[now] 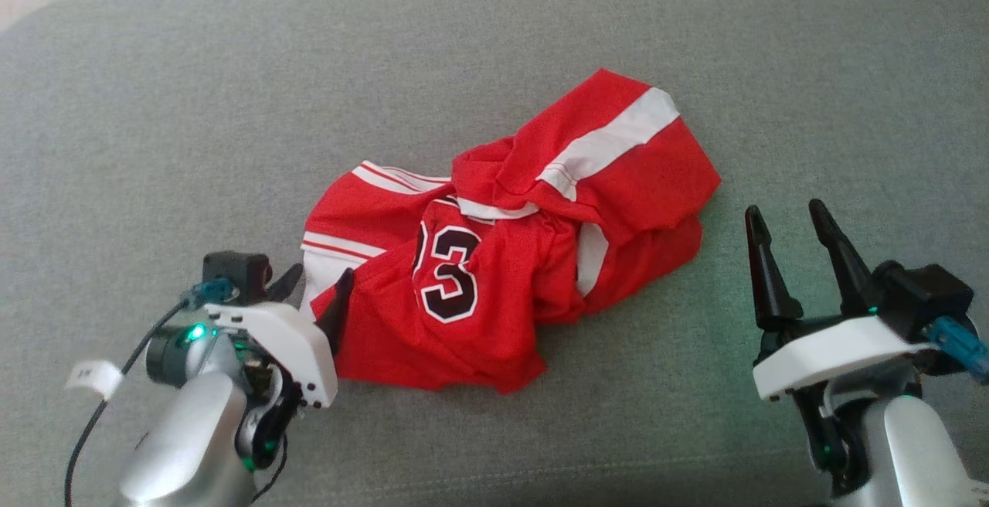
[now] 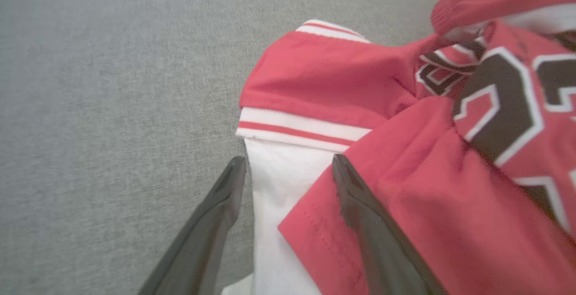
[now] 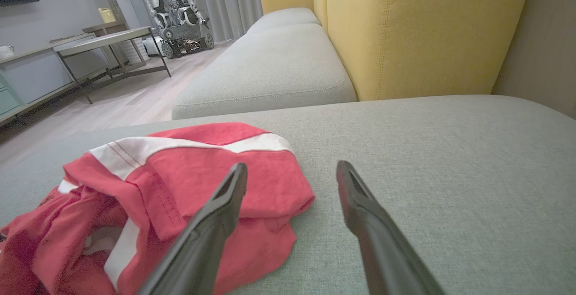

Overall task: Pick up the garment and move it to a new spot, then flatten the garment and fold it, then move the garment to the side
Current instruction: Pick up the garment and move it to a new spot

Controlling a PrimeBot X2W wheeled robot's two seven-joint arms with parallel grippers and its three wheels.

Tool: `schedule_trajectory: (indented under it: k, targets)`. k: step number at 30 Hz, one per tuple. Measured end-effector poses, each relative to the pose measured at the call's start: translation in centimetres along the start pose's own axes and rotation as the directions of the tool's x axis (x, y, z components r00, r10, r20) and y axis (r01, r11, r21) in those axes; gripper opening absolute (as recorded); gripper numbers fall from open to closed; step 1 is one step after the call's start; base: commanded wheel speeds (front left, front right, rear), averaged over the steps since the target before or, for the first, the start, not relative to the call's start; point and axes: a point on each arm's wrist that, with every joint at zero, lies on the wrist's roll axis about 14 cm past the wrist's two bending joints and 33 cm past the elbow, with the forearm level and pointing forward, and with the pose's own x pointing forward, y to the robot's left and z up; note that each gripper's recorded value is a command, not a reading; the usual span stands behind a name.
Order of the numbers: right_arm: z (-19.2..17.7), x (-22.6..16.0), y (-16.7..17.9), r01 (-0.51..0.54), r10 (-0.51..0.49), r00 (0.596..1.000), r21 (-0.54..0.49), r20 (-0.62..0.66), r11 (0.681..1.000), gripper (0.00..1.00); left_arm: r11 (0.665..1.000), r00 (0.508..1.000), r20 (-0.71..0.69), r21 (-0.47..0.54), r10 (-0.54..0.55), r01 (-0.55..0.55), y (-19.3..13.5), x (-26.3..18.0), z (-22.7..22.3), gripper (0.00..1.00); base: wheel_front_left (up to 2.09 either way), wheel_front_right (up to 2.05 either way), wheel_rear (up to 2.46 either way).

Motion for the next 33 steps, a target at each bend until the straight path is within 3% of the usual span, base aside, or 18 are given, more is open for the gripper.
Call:
schedule_trajectory:
  k: [6,7,8,9,16,21,25,33]
  targets:
    - [-0.3,0.3,-0.5,0.013,-0.013,1.000,0.016,-0.001,1.000,1.00,0.999,0.994,-0.103,-0.020,-0.041,0.039,-0.6,1.4,-1.6,1.00,0.00,0.00,0.00]
    - [-0.4,0.3,-0.6,0.015,-0.014,1.000,0.019,-0.004,1.000,1.00,0.999,0.992,-0.119,-0.022,-0.049,0.047,-0.8,1.5,-1.7,0.93,0.00,0.00,0.00]
    - [-0.4,0.3,-0.6,0.016,-0.016,1.000,0.019,-0.005,1.000,1.00,0.998,0.990,-0.126,-0.021,-0.055,0.053,-0.9,1.6,-1.7,0.32,0.00,0.00,0.00]
    - [-0.4,0.3,-0.6,0.016,-0.016,1.000,0.020,-0.003,1.000,1.00,0.998,0.989,-0.134,-0.017,-0.059,0.057,-0.9,1.7,-1.7,0.00,0.00,0.00,0.00]
    - [-0.3,0.1,-0.7,0.018,-0.018,1.000,0.028,0.006,0.999,1.00,0.998,0.997,-0.061,0.006,-0.056,0.057,-0.9,1.8,-0.2,0.00,0.00,0.00,0.00]
    - [0.4,0.0,-0.7,0.019,-0.020,0.999,0.026,0.030,0.999,1.00,0.999,0.988,0.146,0.023,-0.048,0.045,-1.1,1.2,5.1,0.00,0.00,0.00,0.00]
    - [1.1,0.2,-0.1,0.002,-0.003,0.999,0.025,0.050,1.000,1.00,0.999,0.936,0.351,0.035,-0.019,0.007,-0.3,-1.5,11.0,0.00,0.00,0.00,0.00]
    - [2.0,0.6,1.7,-0.053,0.051,0.996,0.032,0.075,0.998,1.00,0.993,0.821,0.570,0.071,0.034,-0.090,1.1,-8.5,18.4,0.00,0.00,0.00,0.00]
